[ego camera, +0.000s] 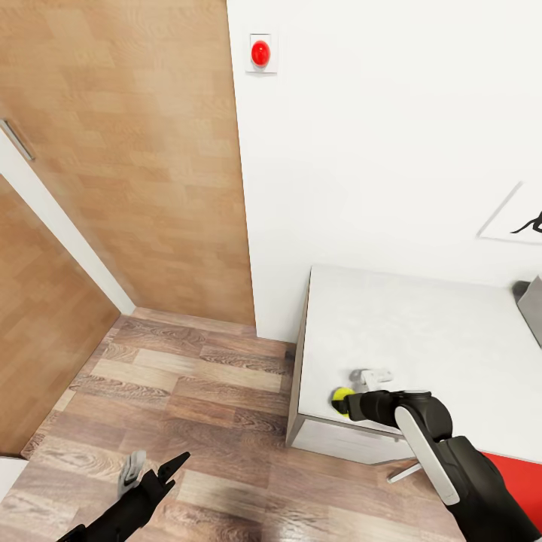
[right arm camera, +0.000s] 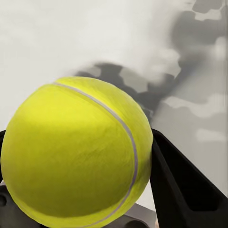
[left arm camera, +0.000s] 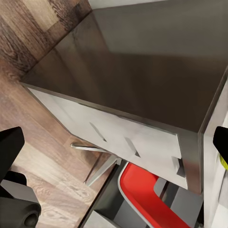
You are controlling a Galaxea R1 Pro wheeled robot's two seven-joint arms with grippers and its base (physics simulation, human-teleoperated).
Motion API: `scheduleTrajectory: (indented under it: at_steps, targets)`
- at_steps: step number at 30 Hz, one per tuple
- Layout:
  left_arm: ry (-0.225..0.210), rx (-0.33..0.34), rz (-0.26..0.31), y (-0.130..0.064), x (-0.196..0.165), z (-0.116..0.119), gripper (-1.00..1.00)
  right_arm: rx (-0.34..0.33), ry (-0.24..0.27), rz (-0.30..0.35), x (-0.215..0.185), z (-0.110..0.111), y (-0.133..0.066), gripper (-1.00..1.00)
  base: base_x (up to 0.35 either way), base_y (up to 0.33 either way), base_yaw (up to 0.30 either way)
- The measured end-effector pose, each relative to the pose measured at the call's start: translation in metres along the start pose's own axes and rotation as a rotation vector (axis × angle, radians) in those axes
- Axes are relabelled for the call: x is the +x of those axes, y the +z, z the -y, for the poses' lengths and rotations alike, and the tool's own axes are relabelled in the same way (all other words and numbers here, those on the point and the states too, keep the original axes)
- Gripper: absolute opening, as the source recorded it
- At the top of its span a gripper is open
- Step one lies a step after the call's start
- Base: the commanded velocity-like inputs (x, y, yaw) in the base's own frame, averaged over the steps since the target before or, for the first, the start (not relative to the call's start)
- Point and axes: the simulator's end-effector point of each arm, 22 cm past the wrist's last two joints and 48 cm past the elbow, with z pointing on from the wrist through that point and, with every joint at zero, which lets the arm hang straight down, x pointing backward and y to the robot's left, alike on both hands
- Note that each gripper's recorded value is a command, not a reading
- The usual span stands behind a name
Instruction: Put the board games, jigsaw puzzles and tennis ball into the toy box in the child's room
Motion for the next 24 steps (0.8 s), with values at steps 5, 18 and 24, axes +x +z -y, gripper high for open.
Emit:
scheduleTrajectory:
  at_steps: [5, 18, 24]
  targets:
    - [0.000, 0.000, 0.000, 0.000, 0.000, 0.000, 1.00, 0.001, 0.001, 0.001, 0.000, 0.001, 0.000, -1.00, 0.000, 0.000, 0.000]
    - [0.002, 0.008, -0.001, 0.001, 0.001, 0.003, 1.00, 0.003, 0.003, 0.008, -0.002, 0.002, -0.002, -1.00, 0.000, 0.000, 0.000]
    - [0.013, 0.031, -0.001, 0.002, 0.001, 0.015, 1.00, 0.002, 0.001, 0.023, -0.006, 0.002, -0.007, -1.00, 0.000, 0.000, 0.000]
